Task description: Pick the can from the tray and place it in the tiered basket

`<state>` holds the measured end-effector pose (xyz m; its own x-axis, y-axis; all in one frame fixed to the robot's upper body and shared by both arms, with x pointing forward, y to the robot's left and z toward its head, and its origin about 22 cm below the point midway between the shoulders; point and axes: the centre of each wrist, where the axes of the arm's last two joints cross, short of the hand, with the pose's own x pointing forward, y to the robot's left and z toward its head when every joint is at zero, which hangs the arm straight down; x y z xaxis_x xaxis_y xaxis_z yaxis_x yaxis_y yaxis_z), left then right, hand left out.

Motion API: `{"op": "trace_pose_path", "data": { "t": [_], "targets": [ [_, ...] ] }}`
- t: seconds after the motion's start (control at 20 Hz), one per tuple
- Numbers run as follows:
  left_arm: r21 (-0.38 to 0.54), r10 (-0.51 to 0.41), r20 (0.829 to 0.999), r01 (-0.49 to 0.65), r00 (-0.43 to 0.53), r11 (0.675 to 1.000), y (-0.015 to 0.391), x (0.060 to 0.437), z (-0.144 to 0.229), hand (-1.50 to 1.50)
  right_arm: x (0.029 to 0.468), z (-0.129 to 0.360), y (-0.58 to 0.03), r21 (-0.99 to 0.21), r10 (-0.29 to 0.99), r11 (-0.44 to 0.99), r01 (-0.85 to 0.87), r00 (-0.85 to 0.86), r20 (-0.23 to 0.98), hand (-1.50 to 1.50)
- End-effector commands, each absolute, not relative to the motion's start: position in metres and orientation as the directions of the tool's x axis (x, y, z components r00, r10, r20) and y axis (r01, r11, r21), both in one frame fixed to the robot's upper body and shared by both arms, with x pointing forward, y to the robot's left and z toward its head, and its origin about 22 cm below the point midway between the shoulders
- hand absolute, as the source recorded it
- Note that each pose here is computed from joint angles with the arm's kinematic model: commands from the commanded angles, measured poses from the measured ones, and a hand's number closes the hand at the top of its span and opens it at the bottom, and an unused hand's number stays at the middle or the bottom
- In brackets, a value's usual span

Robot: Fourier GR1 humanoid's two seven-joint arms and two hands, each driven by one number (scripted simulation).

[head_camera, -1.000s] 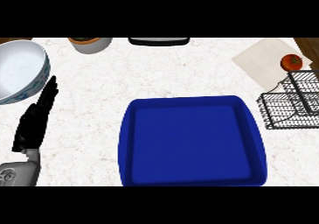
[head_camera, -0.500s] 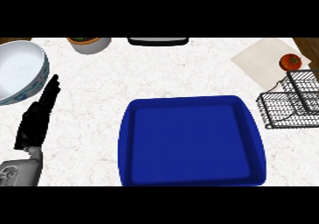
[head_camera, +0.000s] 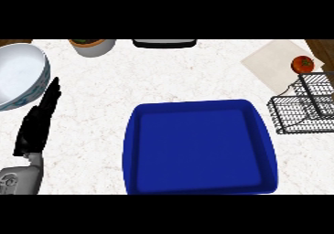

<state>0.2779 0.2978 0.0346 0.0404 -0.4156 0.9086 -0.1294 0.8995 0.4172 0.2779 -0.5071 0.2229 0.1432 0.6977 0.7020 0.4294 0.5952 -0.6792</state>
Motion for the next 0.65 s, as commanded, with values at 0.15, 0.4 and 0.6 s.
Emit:
{"op": "trace_pose_path", "data": {
  "t": [0.15,0.4,0.6],
  "targets": [
    [0.407,-0.405,0.913,-0.151,0.042,0.901,0.306,0.290,0.046,0.00,0.208,0.232,-0.575,-0.613,0.584,0.668,0.422,0.214,0.783,-1.50],
    [0.412,-0.412,0.911,-0.129,0.027,0.902,0.292,0.273,0.030,0.00,0.149,0.229,-0.628,-0.572,0.554,0.696,0.434,0.184,0.812,-1.50],
    [0.416,-0.415,0.909,-0.146,0.037,0.898,0.308,0.272,0.031,0.00,0.113,0.226,-0.651,-0.505,0.511,0.731,0.460,0.122,0.851,-1.50]
  ]
}}
